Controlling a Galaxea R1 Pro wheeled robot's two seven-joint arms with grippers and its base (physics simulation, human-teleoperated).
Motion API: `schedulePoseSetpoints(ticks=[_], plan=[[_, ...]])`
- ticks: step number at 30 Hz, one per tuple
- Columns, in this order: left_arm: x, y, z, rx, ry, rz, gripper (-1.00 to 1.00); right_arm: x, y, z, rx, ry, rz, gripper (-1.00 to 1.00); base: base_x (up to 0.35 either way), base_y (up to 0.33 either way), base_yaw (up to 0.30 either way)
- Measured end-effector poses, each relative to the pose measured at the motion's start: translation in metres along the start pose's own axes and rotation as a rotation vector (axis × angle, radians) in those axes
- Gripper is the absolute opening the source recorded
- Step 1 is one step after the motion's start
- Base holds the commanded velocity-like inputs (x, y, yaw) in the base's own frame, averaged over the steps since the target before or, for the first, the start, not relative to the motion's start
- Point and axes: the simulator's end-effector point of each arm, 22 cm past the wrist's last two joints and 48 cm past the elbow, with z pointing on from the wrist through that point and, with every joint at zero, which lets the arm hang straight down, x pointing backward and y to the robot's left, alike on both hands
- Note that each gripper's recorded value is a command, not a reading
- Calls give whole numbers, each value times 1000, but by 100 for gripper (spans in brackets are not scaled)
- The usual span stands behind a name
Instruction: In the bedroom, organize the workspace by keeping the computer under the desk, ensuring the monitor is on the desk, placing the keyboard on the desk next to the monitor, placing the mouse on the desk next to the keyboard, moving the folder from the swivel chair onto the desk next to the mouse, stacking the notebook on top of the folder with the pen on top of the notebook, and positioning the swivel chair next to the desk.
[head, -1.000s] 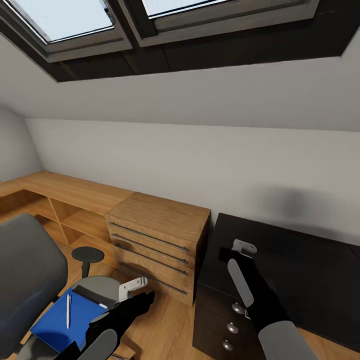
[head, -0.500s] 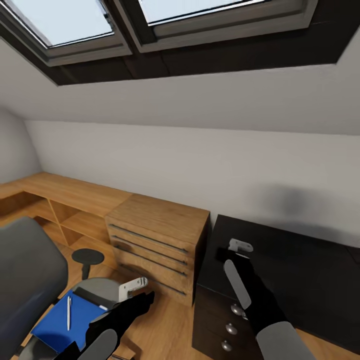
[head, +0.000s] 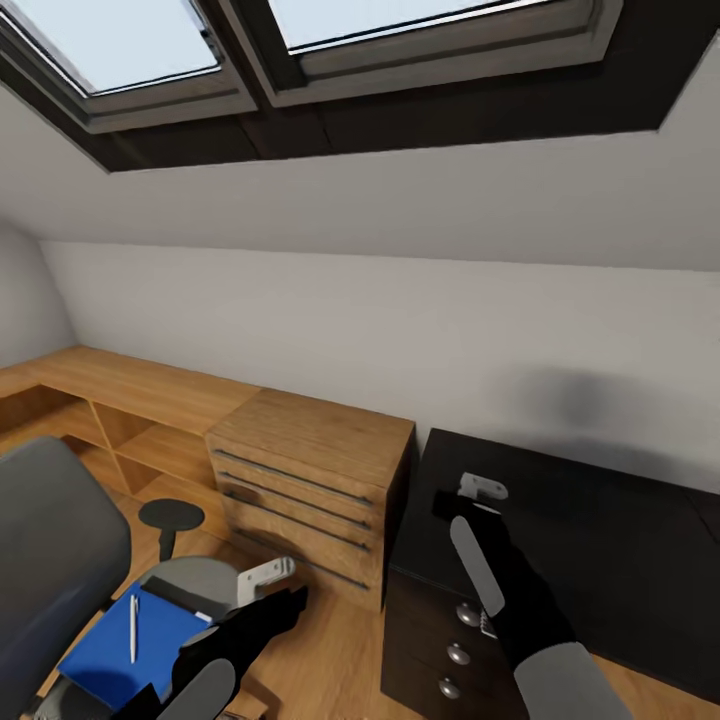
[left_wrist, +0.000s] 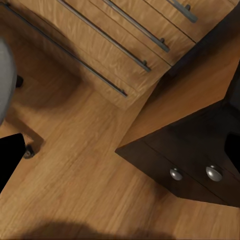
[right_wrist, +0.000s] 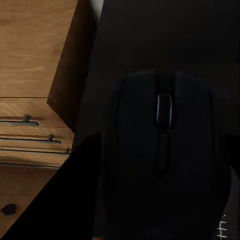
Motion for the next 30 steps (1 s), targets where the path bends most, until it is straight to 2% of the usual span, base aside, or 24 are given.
schedulePoseSetpoints(ticks=[6,22,24,25,27,29,30], plan=[[2,3,1,-9,3,5,100,-5,0,-3,-3,-11,1,-100,-191,75,-201],[-1,3,-1,-14,-10,5,100,-13,1,-10,-7,-27,2,-100,-7,3,-235],[-8,4,-2,-15,-39,-19,100,-14,2,-10,-7,-28,3,-100,0,0,-239],[-15,3,-3,-12,-76,-55,100,-15,2,-11,-8,-29,3,-100,0,0,-239],[-17,-6,-7,4,-123,-70,100,-15,2,-12,-8,-31,3,-100,0,0,-239],[-16,-17,-16,20,-201,-37,100,-17,2,-12,-9,-34,3,-100,0,0,-234],[-22,-21,-26,14,-288,7,100,-17,2,-13,-9,-35,4,-100,0,0,-227]])
